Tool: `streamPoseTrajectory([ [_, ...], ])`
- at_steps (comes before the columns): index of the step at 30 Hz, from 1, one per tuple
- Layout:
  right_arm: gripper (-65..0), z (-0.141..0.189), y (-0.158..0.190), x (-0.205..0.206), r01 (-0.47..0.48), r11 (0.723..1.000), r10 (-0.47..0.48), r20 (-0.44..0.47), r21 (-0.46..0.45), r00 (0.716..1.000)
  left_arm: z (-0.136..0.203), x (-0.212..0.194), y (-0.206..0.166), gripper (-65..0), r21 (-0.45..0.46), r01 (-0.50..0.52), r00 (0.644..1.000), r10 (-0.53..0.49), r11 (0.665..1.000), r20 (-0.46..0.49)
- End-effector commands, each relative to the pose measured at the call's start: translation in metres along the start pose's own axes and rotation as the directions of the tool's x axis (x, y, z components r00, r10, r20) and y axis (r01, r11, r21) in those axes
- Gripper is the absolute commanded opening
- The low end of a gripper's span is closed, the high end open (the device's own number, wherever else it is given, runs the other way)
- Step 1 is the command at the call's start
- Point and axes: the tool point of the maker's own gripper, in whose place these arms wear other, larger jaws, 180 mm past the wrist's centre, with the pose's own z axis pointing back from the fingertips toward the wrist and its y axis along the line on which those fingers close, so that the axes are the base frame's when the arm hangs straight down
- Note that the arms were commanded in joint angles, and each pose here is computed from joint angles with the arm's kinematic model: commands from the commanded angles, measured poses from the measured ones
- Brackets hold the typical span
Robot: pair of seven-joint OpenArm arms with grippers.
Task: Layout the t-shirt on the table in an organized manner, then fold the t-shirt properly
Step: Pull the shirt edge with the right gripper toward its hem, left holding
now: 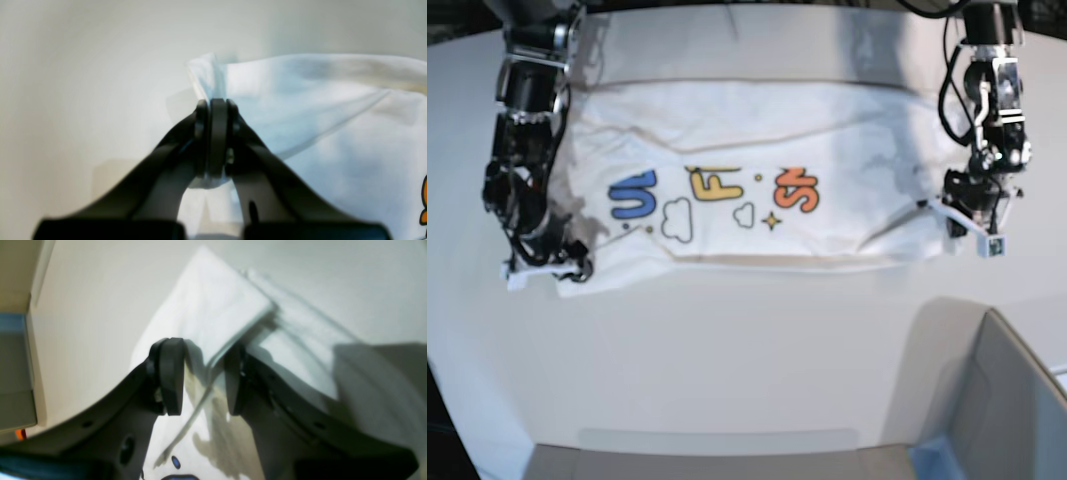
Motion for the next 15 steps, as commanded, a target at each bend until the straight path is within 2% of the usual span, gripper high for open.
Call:
streamPoseTrajectory([
  [1, -43.9, 0.001, 0.005, 0.014, -0.003, 1.000, 0.003, 0.033, 0.001, 0.999, 0.004, 0.018, 0.005, -65.0, 0.011, 0.011, 0.999, -0.012, 1.000, 0.048],
  [15, -43.9, -0.002, 0.022, 0.024, -0.009, 1.000, 0.008, 0.050, 0.029, 0.999, 0.004, 0.017, 0.005, -65.0, 0.011, 0.011, 0.999, -0.012, 1.000, 0.047],
])
